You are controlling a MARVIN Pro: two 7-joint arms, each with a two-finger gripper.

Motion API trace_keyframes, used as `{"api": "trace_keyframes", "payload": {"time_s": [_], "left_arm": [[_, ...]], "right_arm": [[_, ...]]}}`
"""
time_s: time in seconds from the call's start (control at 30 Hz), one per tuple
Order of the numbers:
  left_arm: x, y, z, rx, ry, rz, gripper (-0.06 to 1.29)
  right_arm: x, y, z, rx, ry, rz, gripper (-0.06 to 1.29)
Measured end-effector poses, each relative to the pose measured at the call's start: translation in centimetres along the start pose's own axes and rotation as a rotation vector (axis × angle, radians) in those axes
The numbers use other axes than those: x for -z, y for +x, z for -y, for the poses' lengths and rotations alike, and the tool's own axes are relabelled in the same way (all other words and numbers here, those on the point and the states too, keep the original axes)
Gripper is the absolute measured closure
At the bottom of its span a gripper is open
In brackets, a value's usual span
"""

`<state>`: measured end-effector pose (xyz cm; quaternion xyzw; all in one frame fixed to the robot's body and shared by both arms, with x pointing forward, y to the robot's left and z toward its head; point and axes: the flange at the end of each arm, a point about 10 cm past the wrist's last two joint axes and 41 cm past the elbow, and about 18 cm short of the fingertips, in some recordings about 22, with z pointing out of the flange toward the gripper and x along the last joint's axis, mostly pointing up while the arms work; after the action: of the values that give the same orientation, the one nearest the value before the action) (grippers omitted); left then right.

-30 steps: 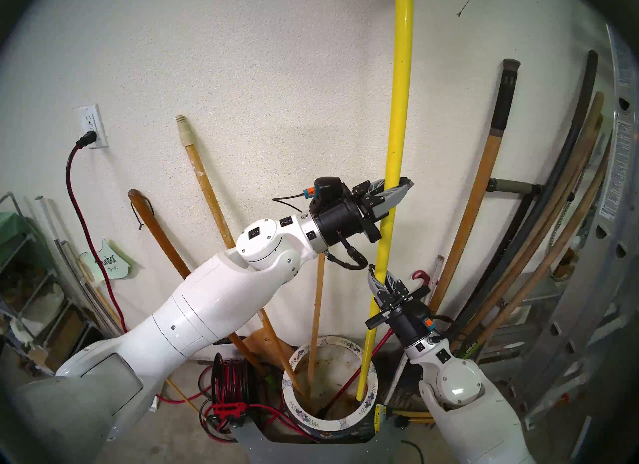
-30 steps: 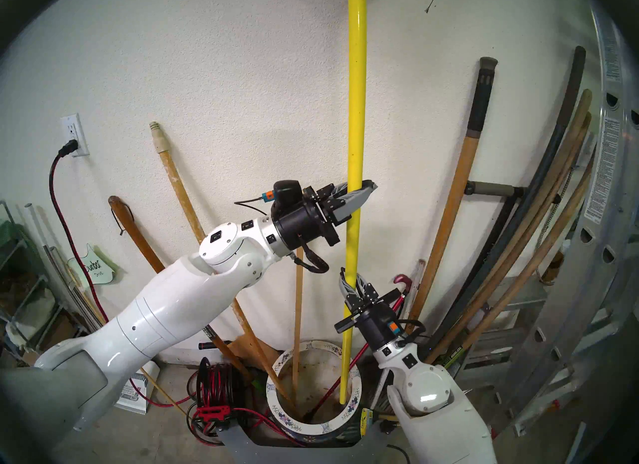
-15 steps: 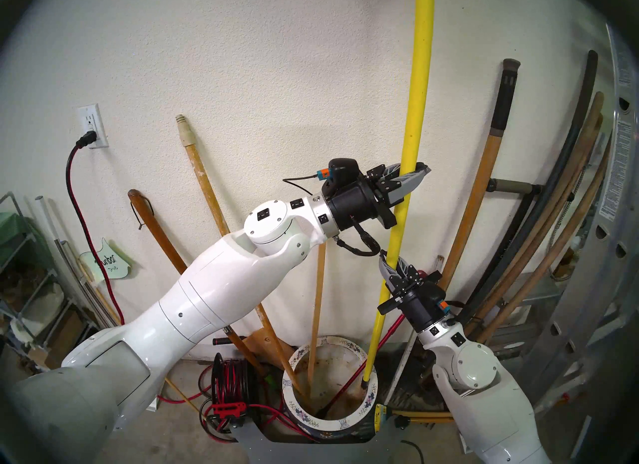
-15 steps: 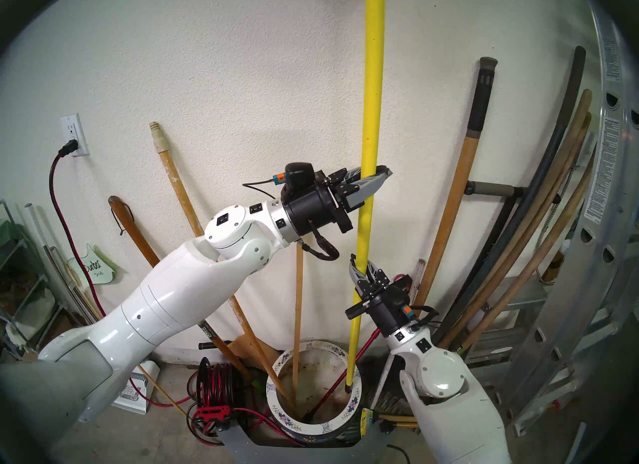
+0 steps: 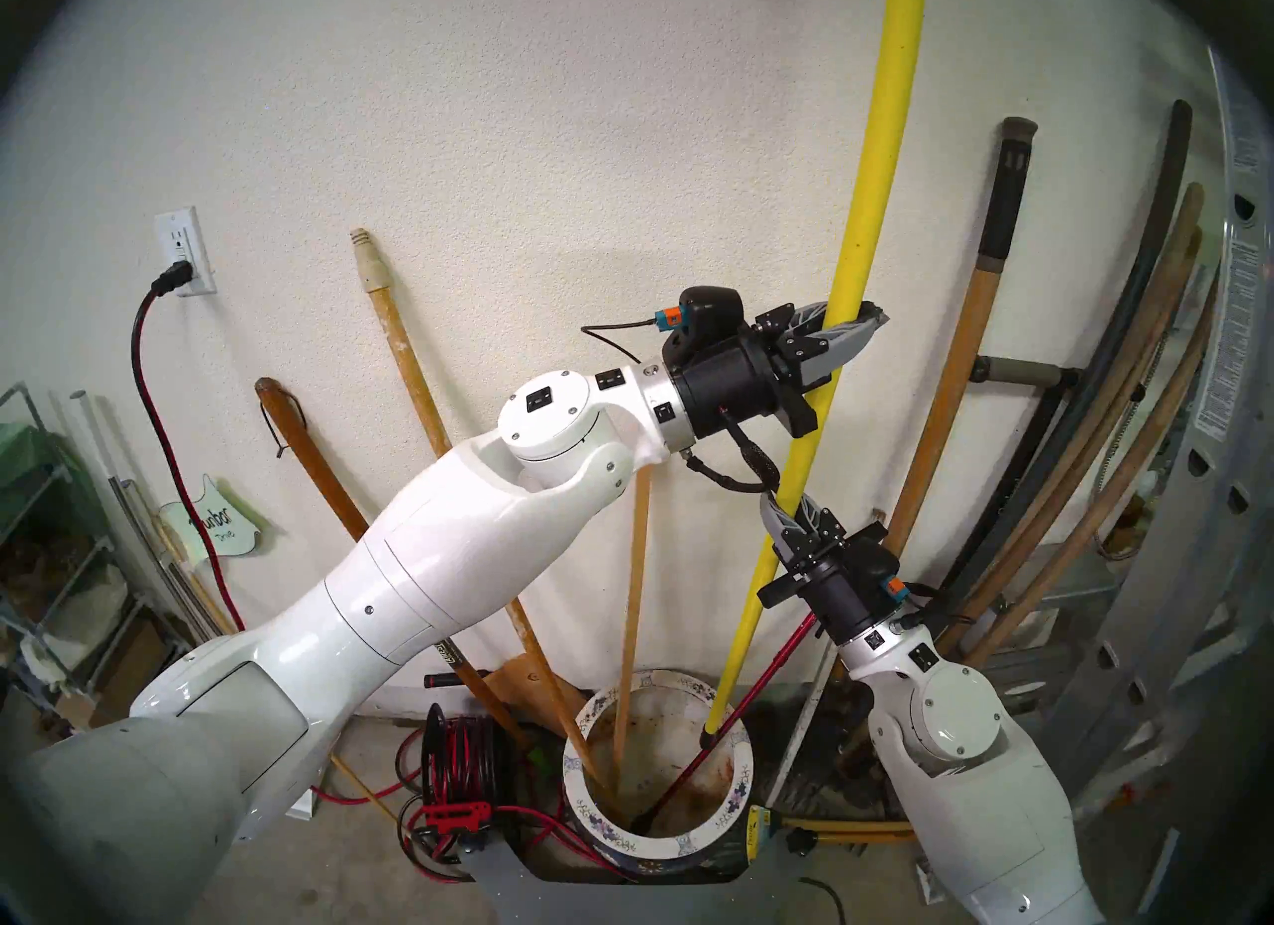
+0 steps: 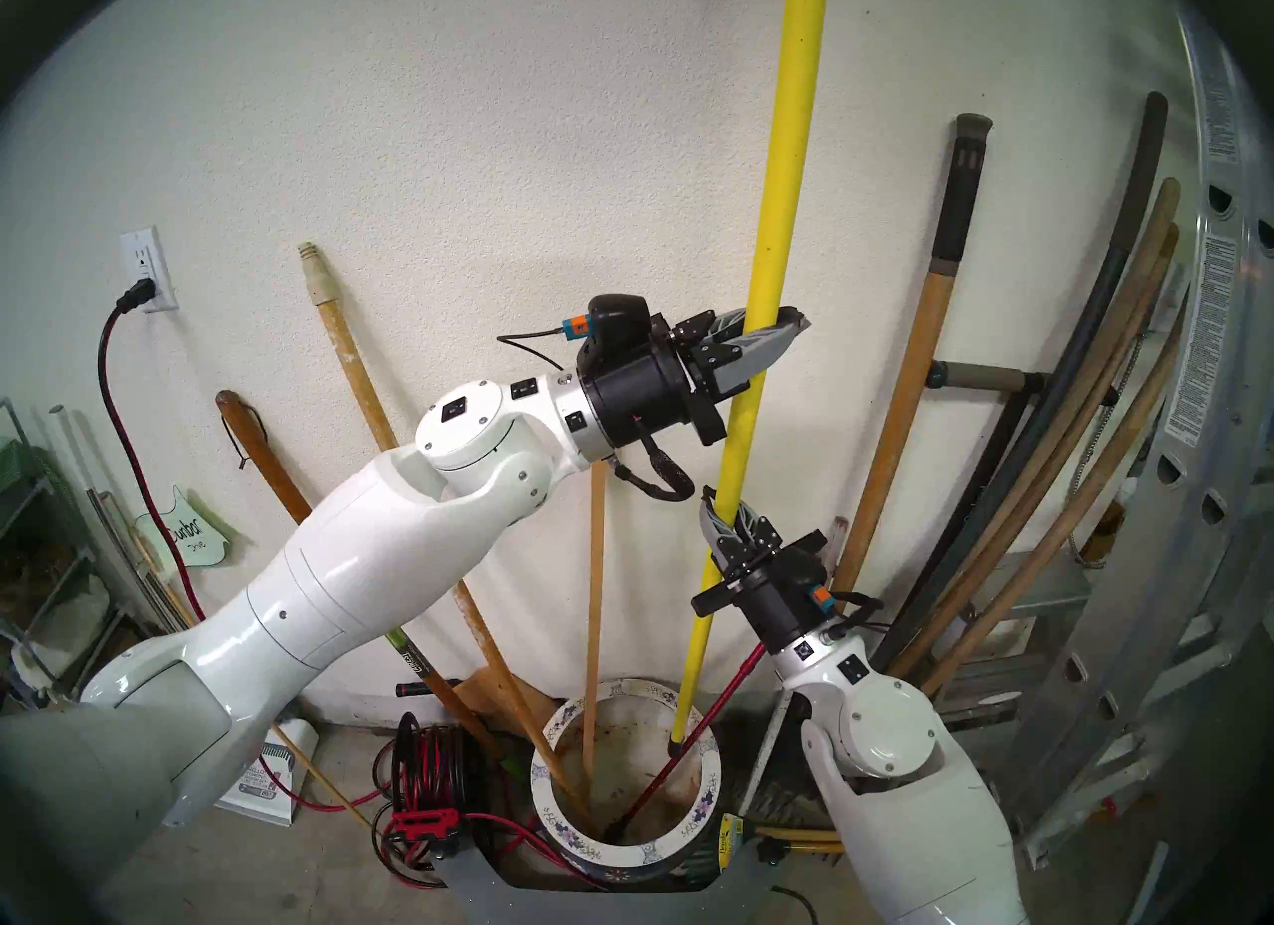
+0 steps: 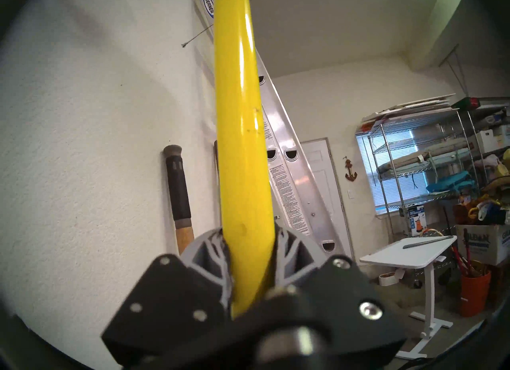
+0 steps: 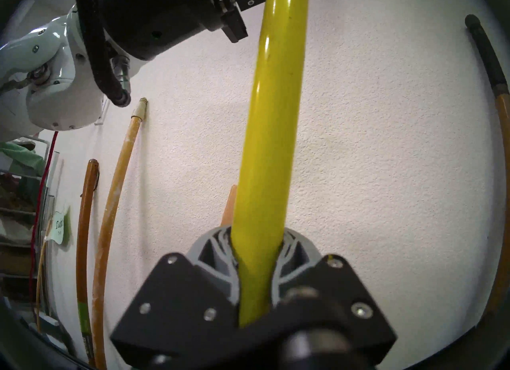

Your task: Take wooden sticks or brooms out of the pot

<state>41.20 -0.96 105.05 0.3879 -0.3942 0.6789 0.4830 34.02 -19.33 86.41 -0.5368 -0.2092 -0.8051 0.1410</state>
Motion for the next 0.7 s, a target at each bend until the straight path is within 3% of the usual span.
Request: {"api": "trace_keyframes", "payload": {"time_s": [0.2, 0.57, 0.7], "left_arm": [[-1.2, 0.2, -1.1, 0.003, -0.034, 0.004, 1.03], [-2.6, 0.2, -2.0, 0.017, -0.049, 0.002, 1.03], [-3.1, 0.1, -2.4, 0.026, -0.058, 0.003, 1.03]], "right_arm": [[0.4, 0.6, -0.4, -0.002, 0.030, -0.003, 1.10], [2.6, 1.6, -4.7, 0.045, 0.053, 0.022, 1.10], [3.2, 1.9, -5.3, 0.042, 0.076, 0.032, 1.10]]}}
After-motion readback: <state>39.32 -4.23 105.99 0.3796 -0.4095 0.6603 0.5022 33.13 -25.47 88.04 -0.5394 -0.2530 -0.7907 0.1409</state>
